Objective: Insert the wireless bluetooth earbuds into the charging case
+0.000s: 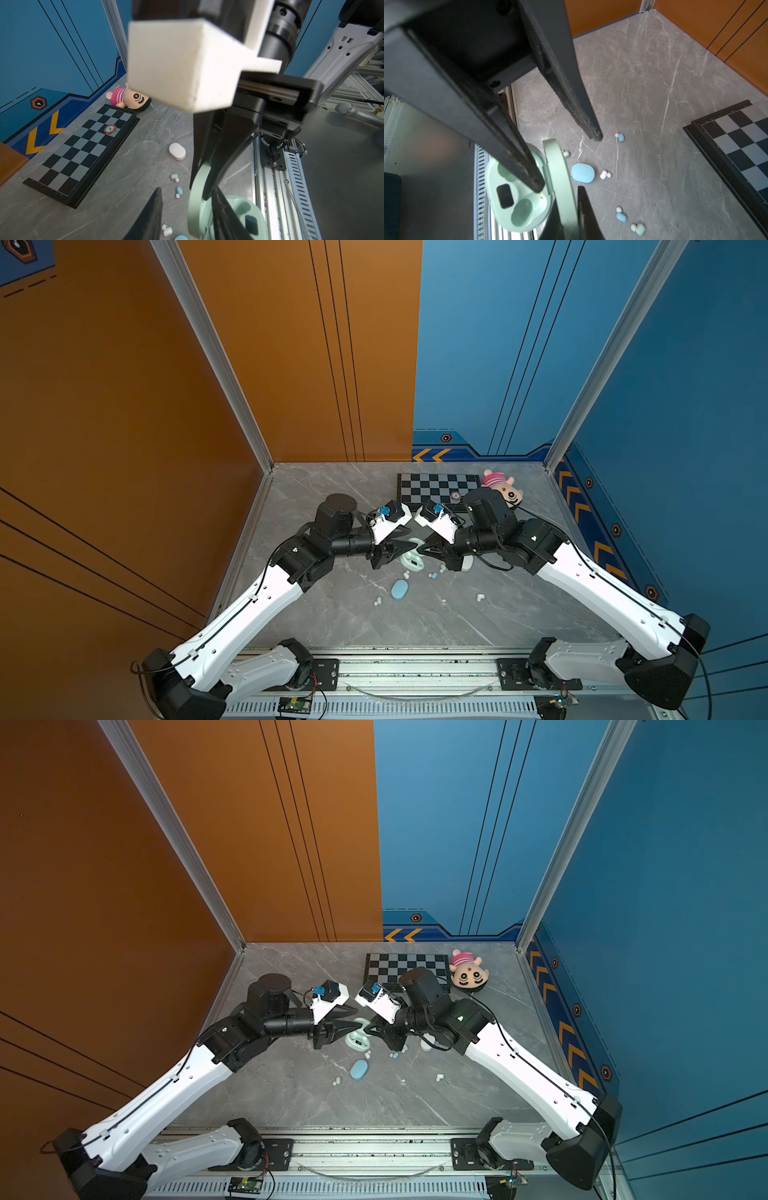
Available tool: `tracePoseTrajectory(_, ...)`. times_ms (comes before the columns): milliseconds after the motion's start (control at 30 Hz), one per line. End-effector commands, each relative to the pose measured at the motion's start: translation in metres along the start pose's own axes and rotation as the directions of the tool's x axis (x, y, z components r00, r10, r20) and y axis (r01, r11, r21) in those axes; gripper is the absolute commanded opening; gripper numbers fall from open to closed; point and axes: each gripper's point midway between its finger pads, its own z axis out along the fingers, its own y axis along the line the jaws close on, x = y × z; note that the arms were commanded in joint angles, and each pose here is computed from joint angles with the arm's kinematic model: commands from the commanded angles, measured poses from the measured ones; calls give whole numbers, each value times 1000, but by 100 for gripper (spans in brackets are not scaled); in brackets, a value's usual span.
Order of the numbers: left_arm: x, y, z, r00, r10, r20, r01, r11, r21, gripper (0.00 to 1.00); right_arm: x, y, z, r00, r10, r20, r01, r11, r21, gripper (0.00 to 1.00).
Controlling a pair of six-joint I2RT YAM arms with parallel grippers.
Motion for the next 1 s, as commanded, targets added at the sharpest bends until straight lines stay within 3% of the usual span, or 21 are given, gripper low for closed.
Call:
tracePoseTrajectory(0, -2, -8, 2, 1000, 0, -11, 1, 999, 50, 35, -11, 8, -15, 999, -40, 38, 40, 999, 2, 0)
tracePoseTrajectory(267, 0, -9, 7, 1000, -20, -21, 21, 997, 73, 15, -11, 4, -15, 998, -39, 41, 38, 999, 27, 0)
tracePoseTrajectory(400, 0, -9, 8, 999, -26, -26, 28, 997, 75, 0, -13, 0, -16, 998, -40, 46, 37, 998, 49, 0)
tracePoseTrajectory(500, 3, -7, 9, 999, -39, -36, 41, 998, 56, 0, -16, -7, -18, 998, -21, 66, 15, 996, 87, 0)
tracePoseTrajectory(600, 8, 2, 10, 995, -79, -53, 79, 997, -4, 0, -21, -18, -23, 994, 5, 114, -21, 990, 141, 14)
tracePoseTrajectory(633, 9, 9, 9, 993, -103, -58, 100, 994, -40, 0, -23, -22, -26, 991, 16, 133, -37, 986, 160, 28)
tracePoseTrajectory(767, 15, 34, 6, 981, -188, -39, 179, 968, -178, 0, -35, -35, -44, 969, 50, 241, -103, 972, 213, 55)
tracePoseTrajectory(967, 26, 67, -5, 958, -279, 68, 285, 896, -339, 0, -42, -76, -85, 886, 205, 415, -343, 893, 292, 68)
